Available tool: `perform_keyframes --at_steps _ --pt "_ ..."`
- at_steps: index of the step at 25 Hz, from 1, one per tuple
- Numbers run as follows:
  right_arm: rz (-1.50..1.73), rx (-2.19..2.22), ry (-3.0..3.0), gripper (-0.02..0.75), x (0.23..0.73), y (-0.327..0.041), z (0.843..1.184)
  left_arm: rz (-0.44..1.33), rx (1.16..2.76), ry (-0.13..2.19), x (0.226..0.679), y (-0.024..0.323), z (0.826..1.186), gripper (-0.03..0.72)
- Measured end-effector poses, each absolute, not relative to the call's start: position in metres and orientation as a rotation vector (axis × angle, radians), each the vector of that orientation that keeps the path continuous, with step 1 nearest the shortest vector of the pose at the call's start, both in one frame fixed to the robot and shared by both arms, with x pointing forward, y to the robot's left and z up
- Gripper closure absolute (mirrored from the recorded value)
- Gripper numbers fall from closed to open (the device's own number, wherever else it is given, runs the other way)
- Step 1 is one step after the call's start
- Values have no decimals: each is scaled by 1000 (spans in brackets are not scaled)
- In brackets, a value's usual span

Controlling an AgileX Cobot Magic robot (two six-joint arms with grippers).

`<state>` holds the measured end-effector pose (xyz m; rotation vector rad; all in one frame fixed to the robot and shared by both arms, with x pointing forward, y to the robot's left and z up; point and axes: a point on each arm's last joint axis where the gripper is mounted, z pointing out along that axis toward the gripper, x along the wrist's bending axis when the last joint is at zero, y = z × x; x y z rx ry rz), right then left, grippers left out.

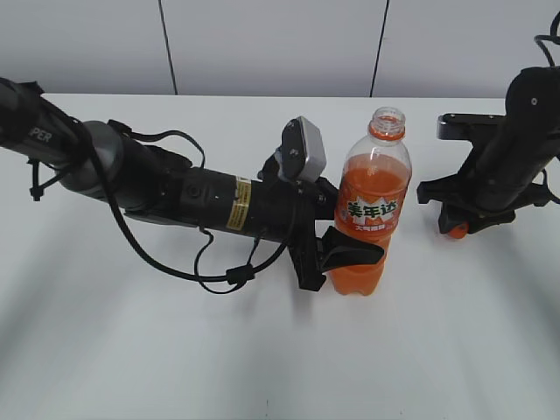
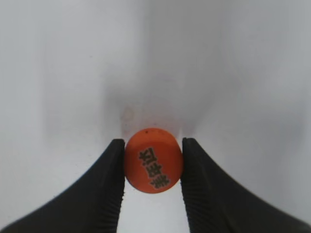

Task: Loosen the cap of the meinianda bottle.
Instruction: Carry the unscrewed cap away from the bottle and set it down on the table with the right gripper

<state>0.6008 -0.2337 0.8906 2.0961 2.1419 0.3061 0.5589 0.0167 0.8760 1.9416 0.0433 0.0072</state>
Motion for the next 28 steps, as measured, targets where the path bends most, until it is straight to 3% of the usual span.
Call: perform_keyframes --at_steps 17,19,24,28 --pt "277 2106 2140 458 601 -235 879 7 1942 43 559 17 876 280" --pt "277 2107 2139 413 601 -235 879 7 1942 43 559 17 876 280" --pt "277 2109 2137 162 601 -235 879 7 1942 43 559 17 876 280" --pt "277 2109 2137 118 601 -235 880 7 1943 40 559 17 876 278"
